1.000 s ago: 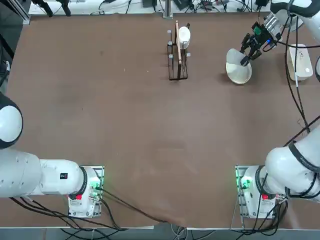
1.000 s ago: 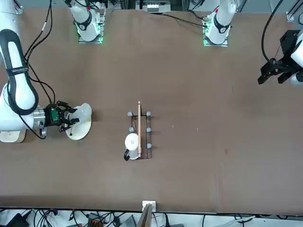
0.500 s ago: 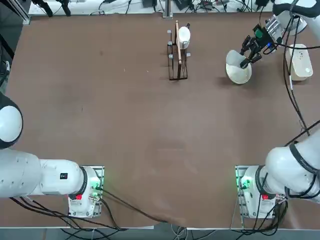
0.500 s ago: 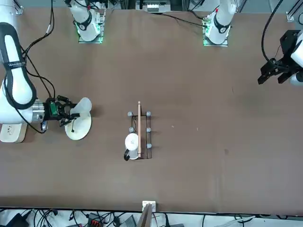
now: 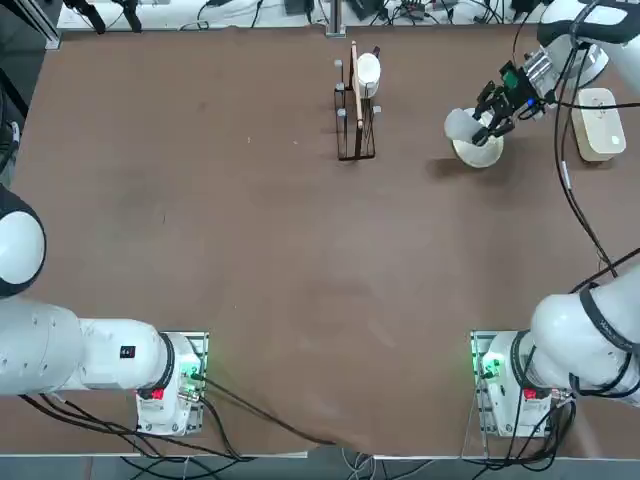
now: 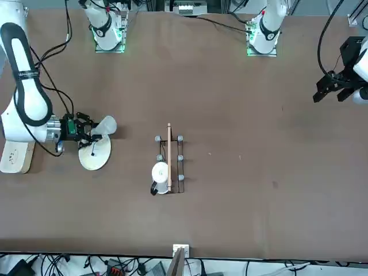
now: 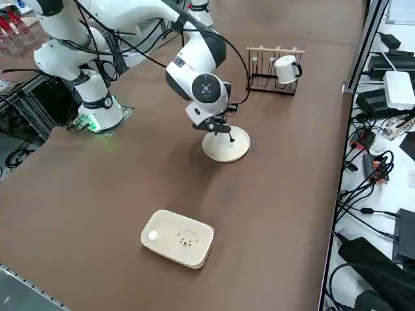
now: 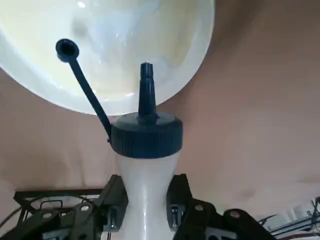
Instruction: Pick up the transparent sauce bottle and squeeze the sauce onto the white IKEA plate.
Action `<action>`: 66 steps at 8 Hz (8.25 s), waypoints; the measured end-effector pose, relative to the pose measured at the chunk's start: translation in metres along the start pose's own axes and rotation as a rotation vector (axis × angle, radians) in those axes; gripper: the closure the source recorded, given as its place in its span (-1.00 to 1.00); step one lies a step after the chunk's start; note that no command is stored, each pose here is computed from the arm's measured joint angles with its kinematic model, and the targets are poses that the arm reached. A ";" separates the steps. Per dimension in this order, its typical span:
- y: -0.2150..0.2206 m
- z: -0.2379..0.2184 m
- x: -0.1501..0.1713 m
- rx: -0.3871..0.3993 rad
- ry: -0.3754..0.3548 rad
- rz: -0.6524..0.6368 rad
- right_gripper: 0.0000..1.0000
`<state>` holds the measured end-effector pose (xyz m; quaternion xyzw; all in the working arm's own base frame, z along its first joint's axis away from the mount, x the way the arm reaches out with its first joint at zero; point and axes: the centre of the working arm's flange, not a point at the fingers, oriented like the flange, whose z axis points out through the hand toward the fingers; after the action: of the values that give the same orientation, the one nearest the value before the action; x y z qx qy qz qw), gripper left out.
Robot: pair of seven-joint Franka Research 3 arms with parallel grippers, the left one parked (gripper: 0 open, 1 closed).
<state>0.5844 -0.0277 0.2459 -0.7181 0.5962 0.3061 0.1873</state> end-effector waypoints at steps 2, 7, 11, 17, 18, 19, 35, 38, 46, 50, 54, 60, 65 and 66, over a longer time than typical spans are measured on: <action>-0.002 0.016 -0.014 0.031 -0.001 -0.005 0.12; -0.018 0.021 -0.026 0.151 0.036 -0.005 0.19; -0.030 -0.001 -0.025 0.204 0.048 -0.013 0.19; -0.018 0.015 -0.031 0.079 0.196 -0.031 0.19; -0.019 0.018 -0.036 0.055 0.236 -0.035 0.19; -0.020 0.025 -0.045 0.025 0.279 -0.050 0.20; -0.010 0.012 -0.143 -0.171 1.312 0.134 0.20; 0.014 0.005 -0.091 -0.261 1.583 0.328 0.20; 0.145 0.017 0.094 -0.168 2.011 0.585 0.21; 0.162 0.042 0.122 -0.162 2.024 0.631 0.21; 0.165 0.056 0.130 -0.166 2.027 0.620 0.21; 0.170 0.066 0.140 -0.178 2.064 0.596 -0.07; 0.173 0.065 0.141 -0.195 2.087 0.604 -0.96; 0.173 0.065 0.141 -0.195 2.088 0.604 -0.96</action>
<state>0.4168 -0.1288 0.1204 -0.4597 0.5862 -0.3750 -0.5517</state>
